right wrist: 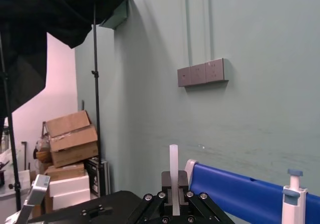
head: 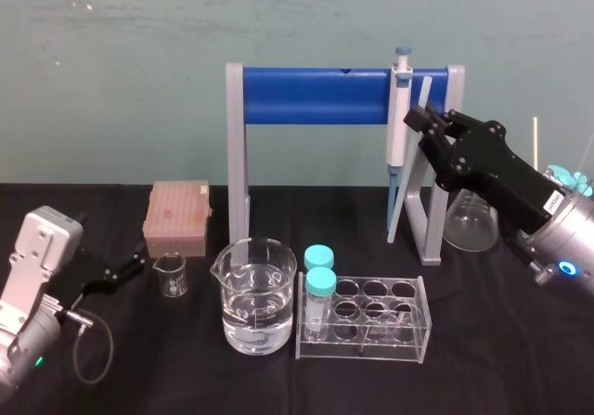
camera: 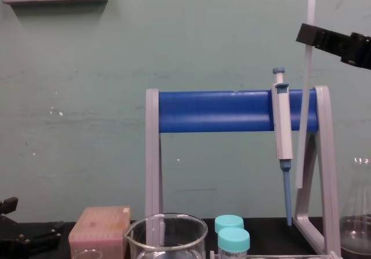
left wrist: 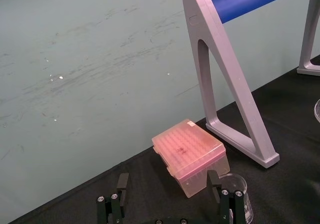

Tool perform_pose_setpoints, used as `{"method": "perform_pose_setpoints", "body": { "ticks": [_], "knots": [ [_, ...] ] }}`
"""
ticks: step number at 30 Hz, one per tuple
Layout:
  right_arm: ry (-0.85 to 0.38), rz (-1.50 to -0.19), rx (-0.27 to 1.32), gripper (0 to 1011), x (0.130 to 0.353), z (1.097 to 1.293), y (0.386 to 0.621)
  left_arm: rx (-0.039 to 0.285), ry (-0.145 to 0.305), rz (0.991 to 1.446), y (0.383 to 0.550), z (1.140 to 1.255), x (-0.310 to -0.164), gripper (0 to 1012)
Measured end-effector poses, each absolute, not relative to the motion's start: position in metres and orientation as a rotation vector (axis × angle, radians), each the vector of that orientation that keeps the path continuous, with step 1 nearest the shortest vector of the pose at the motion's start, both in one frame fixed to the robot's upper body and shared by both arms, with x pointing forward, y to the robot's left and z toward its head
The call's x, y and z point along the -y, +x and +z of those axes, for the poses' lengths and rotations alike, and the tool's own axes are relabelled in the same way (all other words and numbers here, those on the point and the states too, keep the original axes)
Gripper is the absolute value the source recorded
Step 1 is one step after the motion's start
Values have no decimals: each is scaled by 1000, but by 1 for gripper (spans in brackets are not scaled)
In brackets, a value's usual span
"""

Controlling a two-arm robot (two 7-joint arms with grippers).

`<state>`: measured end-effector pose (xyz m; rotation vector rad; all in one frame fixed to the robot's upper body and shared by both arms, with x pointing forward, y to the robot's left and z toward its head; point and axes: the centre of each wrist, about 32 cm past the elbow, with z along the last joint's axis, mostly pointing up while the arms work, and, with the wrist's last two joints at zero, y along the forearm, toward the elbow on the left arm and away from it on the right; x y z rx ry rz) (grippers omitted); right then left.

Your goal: Pick up the stirring rod with one hand, then place it down.

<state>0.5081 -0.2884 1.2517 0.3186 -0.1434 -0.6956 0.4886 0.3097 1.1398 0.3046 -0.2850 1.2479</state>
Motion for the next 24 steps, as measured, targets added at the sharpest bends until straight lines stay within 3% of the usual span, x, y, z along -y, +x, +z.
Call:
{"method": "perform_pose_setpoints", "body": {
  "ticks": [24],
  "knots": [
    [304,-632,126,66,296,1248,508,285,304,1248,489,1140,-310,1000]
  ]
}}
